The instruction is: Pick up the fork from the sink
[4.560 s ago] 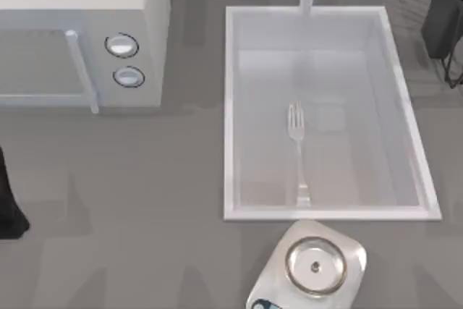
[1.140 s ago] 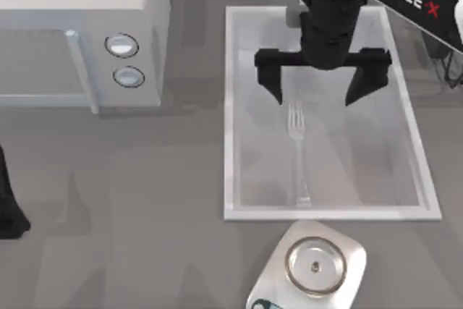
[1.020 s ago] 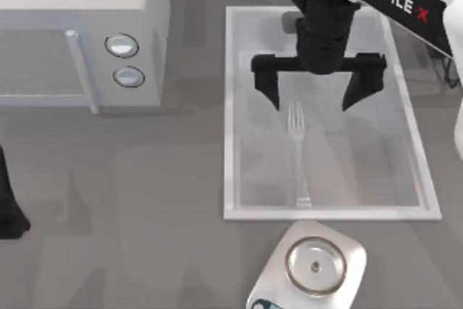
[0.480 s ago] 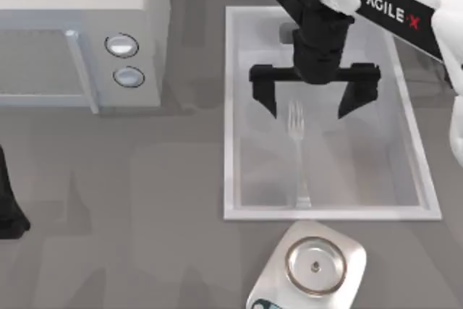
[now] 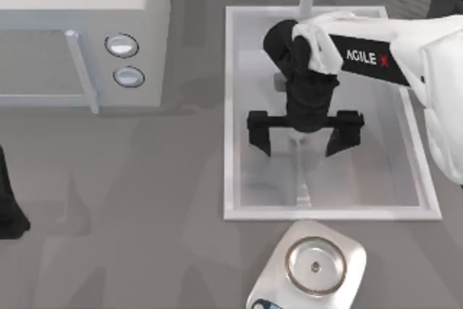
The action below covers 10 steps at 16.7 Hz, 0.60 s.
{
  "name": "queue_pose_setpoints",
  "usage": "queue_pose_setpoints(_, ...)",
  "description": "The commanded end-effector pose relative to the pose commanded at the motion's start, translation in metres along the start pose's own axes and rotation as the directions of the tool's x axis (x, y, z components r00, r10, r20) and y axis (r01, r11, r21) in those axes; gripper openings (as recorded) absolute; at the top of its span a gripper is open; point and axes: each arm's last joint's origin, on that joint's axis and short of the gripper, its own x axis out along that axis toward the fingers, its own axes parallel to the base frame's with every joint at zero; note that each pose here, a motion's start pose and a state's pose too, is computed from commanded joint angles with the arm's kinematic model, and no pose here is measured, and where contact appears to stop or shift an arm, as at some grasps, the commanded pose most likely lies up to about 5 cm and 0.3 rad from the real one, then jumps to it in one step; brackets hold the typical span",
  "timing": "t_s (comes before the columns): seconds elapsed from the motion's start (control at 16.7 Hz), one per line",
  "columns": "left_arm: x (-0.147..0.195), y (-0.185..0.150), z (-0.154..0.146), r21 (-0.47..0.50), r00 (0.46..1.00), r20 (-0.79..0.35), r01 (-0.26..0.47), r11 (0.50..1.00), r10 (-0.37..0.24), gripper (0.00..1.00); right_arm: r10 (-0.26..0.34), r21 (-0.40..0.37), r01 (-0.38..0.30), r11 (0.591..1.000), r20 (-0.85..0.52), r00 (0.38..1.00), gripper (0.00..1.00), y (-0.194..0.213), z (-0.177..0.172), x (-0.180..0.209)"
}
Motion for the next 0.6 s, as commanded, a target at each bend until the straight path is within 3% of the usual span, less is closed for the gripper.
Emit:
queue_pose_setpoints(0.3, 0.0000, 0.0000, 0.0000, 0.000, 1.000, 0.000, 0.000, 1.000, 0.000, 1.00, -0.002, 0.000, 0.002, 1.000, -0.004, 1.000, 1.00, -0.0005, -0.0014, 0.0061)
queue_pose_setpoints(0.6, 0.0000, 0.0000, 0.0000, 0.000, 1.000, 0.000, 0.000, 1.000, 0.000, 1.00, -0.002, 0.000, 0.002, 1.000, -0.004, 1.000, 0.62, -0.0005, -0.0014, 0.0061)
